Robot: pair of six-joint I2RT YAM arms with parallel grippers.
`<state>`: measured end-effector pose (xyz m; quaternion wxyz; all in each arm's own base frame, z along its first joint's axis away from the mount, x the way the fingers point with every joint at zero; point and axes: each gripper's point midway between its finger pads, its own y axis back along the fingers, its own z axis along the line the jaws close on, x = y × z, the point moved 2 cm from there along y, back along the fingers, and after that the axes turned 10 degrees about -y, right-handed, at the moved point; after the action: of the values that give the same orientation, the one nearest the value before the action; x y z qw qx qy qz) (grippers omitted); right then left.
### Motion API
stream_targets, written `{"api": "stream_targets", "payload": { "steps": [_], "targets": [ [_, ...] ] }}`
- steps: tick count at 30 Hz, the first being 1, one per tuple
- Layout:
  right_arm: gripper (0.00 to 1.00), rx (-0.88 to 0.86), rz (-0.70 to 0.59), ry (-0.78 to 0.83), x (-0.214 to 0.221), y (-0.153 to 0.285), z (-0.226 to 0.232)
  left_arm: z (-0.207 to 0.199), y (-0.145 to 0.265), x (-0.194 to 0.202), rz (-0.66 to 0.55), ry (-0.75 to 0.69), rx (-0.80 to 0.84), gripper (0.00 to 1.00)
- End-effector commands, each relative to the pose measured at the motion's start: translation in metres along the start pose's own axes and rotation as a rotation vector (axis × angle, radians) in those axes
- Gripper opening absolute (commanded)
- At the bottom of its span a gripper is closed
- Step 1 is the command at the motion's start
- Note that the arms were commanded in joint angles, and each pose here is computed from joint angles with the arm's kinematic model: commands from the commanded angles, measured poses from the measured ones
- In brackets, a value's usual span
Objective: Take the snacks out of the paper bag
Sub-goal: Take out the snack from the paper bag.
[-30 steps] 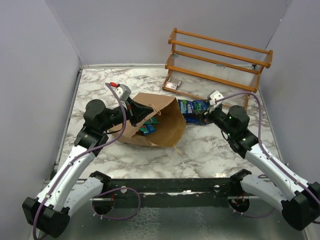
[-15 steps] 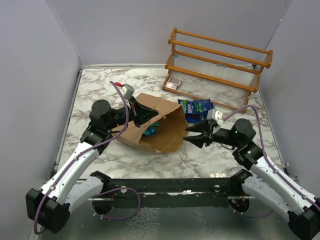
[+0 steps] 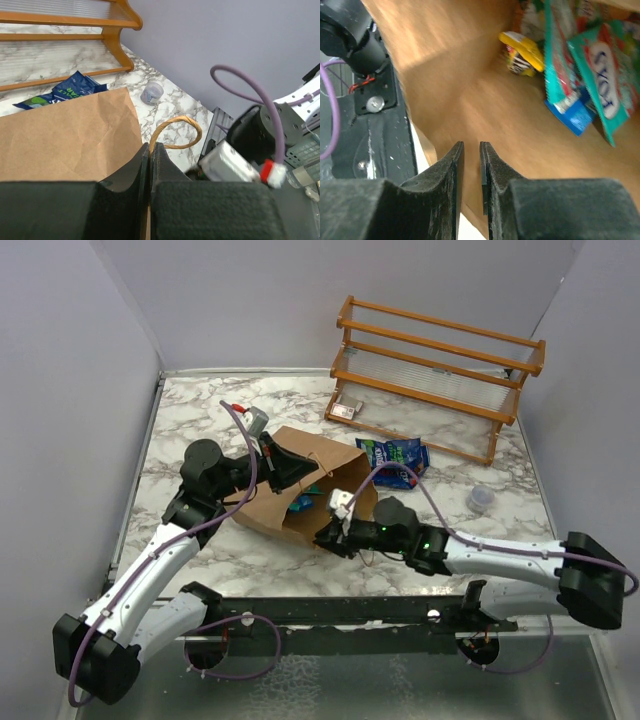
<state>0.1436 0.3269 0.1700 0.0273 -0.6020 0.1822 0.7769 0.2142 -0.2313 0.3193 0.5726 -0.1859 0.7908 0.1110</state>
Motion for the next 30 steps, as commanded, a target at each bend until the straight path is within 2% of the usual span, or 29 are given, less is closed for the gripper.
{"api": "stream_targets", "payload": {
  "steps": [1, 5, 8, 12, 16, 23, 30],
  "targets": [
    [0.19, -0.024, -0.155, 0.079, -0.050, -0.036, 0.036, -0.004, 0.003, -0.014, -0.043, -0.056, -0.012, 0.00],
    [0.23, -0.089, -0.155, 0.068, -0.047, -0.049, 0.060, -0.003, 0.004, -0.012, -0.034, -0.061, -0.022, 0.00],
    [0.29, 0.007, -0.191, 0.058, -0.053, -0.039, 0.046, -0.004, 0.006, -0.010, -0.026, -0.061, -0.021, 0.00],
    [0.37, 0.215, -0.176, 0.136, -0.046, -0.020, 0.009, -0.005, 0.007, -0.010, -0.023, -0.069, -0.020, 0.00],
    [0.42, 0.308, -0.157, 0.231, -0.031, -0.018, -0.014, -0.008, 0.006, -0.013, -0.029, -0.071, -0.003, 0.00],
    [0.47, 0.373, -0.128, 0.340, -0.019, -0.031, -0.060, -0.012, 0.012, -0.026, -0.075, -0.095, -0.026, 0.00],
    [0.61, 0.364, -0.073, 0.510, -0.016, -0.070, -0.074, -0.008, 0.018, -0.043, -0.117, -0.146, -0.102, 0.00]
  ]
}}
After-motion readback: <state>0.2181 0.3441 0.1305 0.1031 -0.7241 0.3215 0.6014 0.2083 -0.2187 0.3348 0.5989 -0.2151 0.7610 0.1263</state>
